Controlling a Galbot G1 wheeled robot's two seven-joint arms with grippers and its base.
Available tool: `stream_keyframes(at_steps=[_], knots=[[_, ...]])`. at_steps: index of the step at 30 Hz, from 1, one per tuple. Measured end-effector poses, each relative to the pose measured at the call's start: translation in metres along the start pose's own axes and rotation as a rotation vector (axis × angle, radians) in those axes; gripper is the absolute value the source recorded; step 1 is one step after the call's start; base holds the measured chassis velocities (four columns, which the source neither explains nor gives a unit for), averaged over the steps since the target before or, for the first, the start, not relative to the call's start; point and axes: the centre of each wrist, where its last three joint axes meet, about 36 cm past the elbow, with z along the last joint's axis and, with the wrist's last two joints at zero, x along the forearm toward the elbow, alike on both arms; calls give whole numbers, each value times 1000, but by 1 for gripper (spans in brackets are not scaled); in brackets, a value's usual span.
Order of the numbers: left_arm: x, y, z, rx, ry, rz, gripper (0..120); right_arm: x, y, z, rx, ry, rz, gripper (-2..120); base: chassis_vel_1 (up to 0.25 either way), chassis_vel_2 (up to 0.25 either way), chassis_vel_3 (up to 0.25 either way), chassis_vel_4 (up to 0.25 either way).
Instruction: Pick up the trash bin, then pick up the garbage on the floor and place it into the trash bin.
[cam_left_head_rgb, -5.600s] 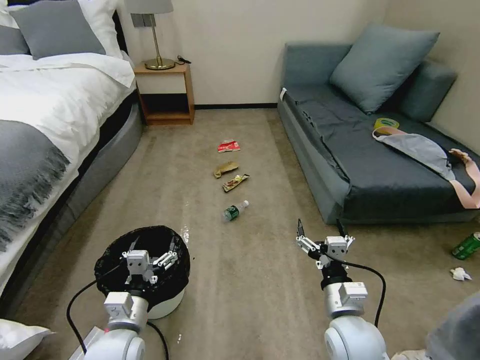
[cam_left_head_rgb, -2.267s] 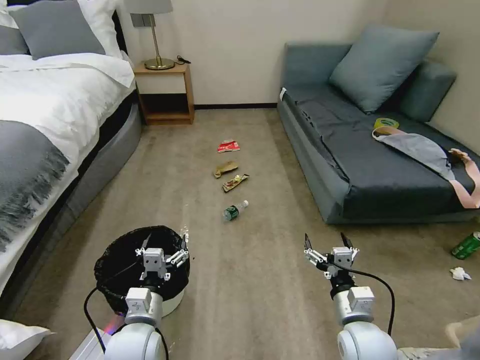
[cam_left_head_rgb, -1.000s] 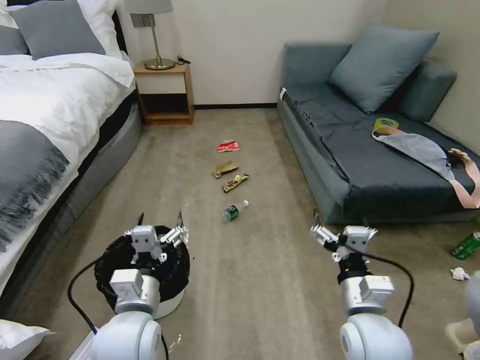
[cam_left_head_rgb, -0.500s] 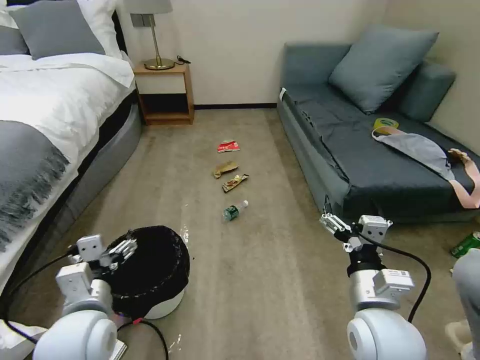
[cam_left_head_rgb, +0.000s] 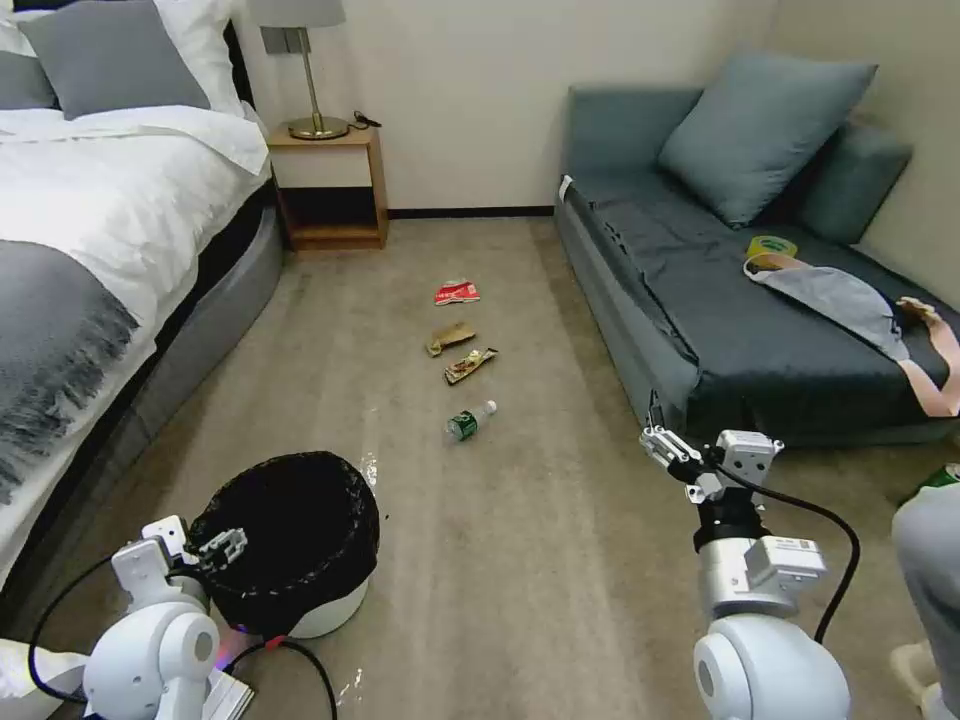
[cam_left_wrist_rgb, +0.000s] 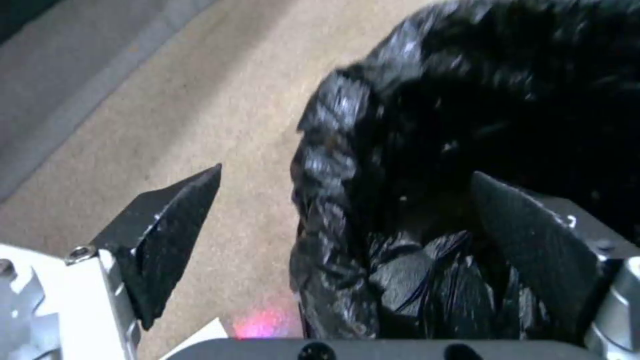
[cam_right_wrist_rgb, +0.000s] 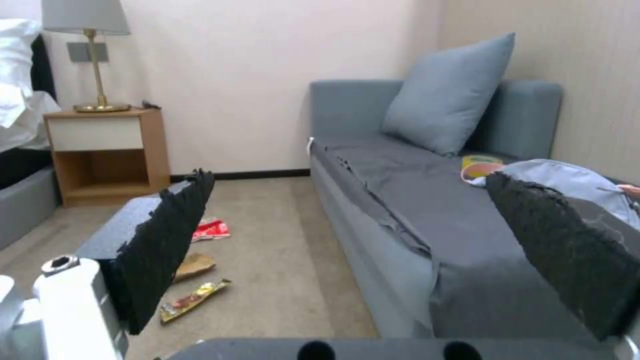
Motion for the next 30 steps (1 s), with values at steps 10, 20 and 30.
stream_keyframes(at_steps=[10, 20, 30], knots=[[-16, -1, 15, 15, 58, -24, 100, -2, 0, 3, 2, -2, 1, 100, 0, 0, 0, 0], [-23, 0, 23, 58, 100, -24, 88, -3, 0, 5, 5, -8, 0, 100, 0, 0, 0, 0], [-22, -1, 22, 76, 99, -10, 52, -3, -1, 6, 8, -13, 1, 100, 0, 0, 0, 0]])
